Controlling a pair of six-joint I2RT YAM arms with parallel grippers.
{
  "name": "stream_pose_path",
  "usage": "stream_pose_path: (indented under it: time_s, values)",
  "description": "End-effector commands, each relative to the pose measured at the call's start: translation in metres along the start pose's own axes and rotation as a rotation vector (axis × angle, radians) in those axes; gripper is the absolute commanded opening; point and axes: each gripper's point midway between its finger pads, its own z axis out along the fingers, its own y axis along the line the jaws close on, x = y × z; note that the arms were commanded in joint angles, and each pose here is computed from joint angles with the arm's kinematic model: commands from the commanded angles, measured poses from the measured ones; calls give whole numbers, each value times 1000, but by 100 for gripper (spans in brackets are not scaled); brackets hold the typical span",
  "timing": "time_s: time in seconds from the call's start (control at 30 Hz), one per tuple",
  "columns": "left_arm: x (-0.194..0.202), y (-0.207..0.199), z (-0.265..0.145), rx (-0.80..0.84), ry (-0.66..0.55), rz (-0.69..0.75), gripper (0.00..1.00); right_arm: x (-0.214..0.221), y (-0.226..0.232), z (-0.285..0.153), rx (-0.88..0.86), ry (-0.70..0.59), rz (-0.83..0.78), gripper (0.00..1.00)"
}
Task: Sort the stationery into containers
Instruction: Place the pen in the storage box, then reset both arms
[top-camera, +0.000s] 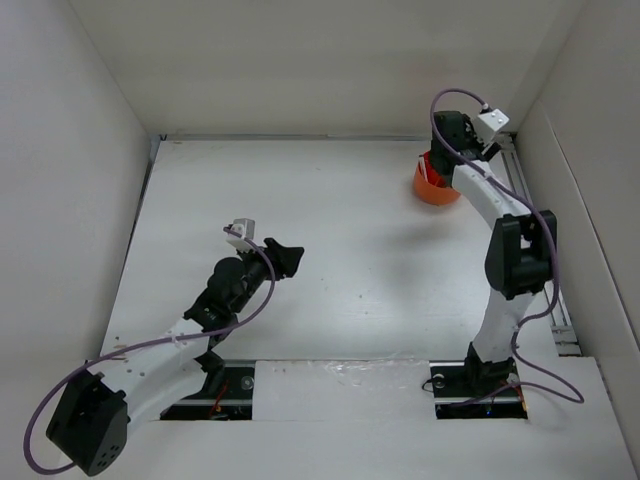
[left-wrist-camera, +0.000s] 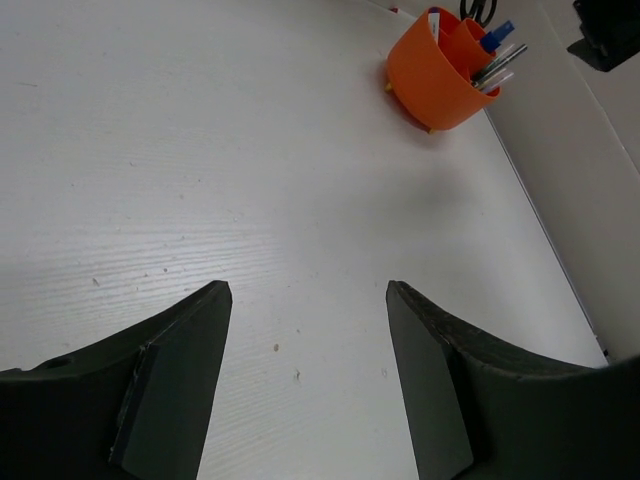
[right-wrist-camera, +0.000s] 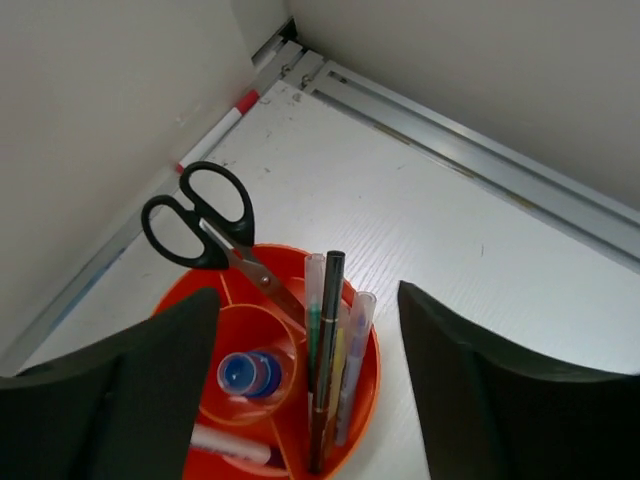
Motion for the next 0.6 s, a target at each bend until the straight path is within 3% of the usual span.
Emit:
stream_pose_path:
  time_s: [0.0, 0.03, 0.1, 0.17, 0.23, 0.27, 0.57]
  values:
    - [-7, -2, 3, 7, -37, -1, 60, -62, 1, -37, -94, -22, 172, 80]
    - [-11, -4, 3, 12, -44, -1, 62, -68, -1, -44, -108, -10, 218, 88]
    - [-8, -2, 5, 6, -35, 9, 64, -61, 3, -65, -193, 51, 234, 93]
    - [-8, -2, 5, 6, -35, 9, 67, -81, 1, -95, -310, 65, 308, 100]
    - [-9, -5, 5, 15, -29, 18, 69, -74, 0, -125, -438, 110, 344, 100]
    - [-12, -6, 5, 15, -29, 18, 99, -69, -3, -131, -467, 125, 346, 100]
    - [-4, -21, 9, 61, 33, -67, 100, 54, -22, -209, -722, 418, 174, 100]
